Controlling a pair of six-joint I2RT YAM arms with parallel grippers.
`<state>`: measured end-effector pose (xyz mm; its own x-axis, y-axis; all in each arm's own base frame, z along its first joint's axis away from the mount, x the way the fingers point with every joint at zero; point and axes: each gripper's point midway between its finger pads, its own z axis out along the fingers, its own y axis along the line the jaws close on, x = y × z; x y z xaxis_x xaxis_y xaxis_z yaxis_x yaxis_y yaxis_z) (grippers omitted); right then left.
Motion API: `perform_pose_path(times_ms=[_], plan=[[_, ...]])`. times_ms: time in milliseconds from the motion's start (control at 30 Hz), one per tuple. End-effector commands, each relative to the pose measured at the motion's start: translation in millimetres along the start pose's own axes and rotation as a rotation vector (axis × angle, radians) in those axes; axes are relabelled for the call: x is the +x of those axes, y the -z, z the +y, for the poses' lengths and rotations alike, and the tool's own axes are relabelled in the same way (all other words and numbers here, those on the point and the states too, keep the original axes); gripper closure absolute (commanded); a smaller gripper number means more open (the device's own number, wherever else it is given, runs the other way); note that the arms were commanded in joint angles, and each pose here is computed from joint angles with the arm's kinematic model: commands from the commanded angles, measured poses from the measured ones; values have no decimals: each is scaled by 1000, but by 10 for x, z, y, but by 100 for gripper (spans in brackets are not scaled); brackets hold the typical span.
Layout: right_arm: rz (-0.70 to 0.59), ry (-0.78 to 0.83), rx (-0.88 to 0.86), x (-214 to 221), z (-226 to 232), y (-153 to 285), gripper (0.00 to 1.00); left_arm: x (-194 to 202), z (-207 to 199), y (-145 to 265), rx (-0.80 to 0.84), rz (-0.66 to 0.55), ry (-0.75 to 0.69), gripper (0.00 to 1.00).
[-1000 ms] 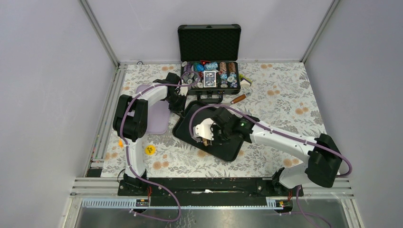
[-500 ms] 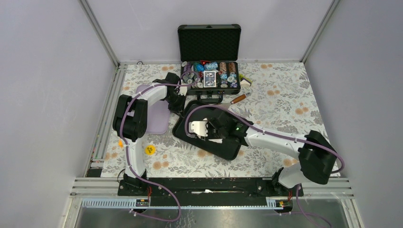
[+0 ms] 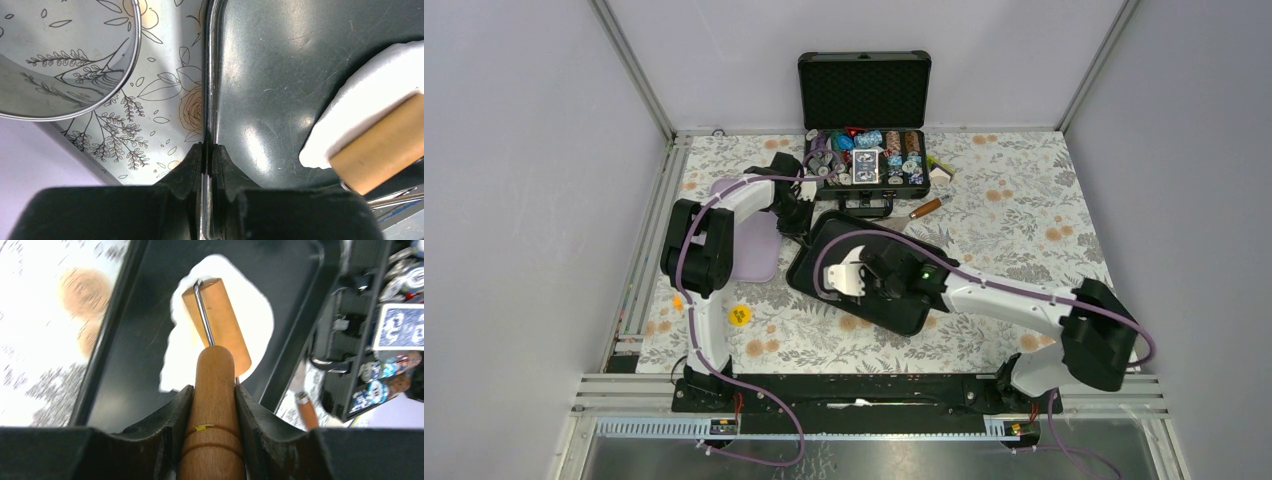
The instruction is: Roll out the dumpling wrappers from the dough
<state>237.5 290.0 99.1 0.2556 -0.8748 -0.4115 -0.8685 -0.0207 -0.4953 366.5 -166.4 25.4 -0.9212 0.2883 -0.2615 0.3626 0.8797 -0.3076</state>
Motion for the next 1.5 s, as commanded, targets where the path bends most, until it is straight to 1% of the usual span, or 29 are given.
perform_pose_path(times_ms=[0, 100, 233, 367, 433, 500, 667, 767, 1000, 1100, 1333, 1400, 1467], plan=[[297, -17, -436, 885, 1099, 467, 100, -81, 173, -160, -52, -36, -13, 100], [315, -29, -491, 971, 1241, 621, 100, -80, 173, -163, -53, -35, -10, 100], [295, -37, -465, 961, 1231, 597, 100, -80, 171, -164, -52, -35, -11, 100], [257, -60, -343, 850, 1036, 318, 100, -79, 175, -164, -53, -35, -10, 100], [252, -69, -255, 800, 871, 136, 100, -80, 172, -165, -54, -35, -11, 100], [261, -73, -209, 775, 779, -2, 100, -78, 172, -165, -53, -34, -11, 100], [290, -83, -219, 763, 776, -181, 100, -76, 167, -163, -51, -35, -11, 100], [310, -73, -289, 806, 898, -80, 100, -79, 167, -164, -50, -36, -11, 100], [399, -39, -519, 1056, 1302, 509, 100, -80, 171, -162, -51, -36, -10, 100], [430, -45, -581, 1140, 1427, 707, 100, -78, 169, -166, -51, -35, -11, 100], [431, -65, -666, 1127, 1594, 891, 100, -82, 173, -161, -53, -37, -10, 100], [427, -63, -652, 1106, 1570, 866, 100, -79, 174, -162, -53, -36, -10, 100], [411, -67, -587, 1065, 1472, 748, 100, -79, 172, -163, -53, -36, -11, 100]])
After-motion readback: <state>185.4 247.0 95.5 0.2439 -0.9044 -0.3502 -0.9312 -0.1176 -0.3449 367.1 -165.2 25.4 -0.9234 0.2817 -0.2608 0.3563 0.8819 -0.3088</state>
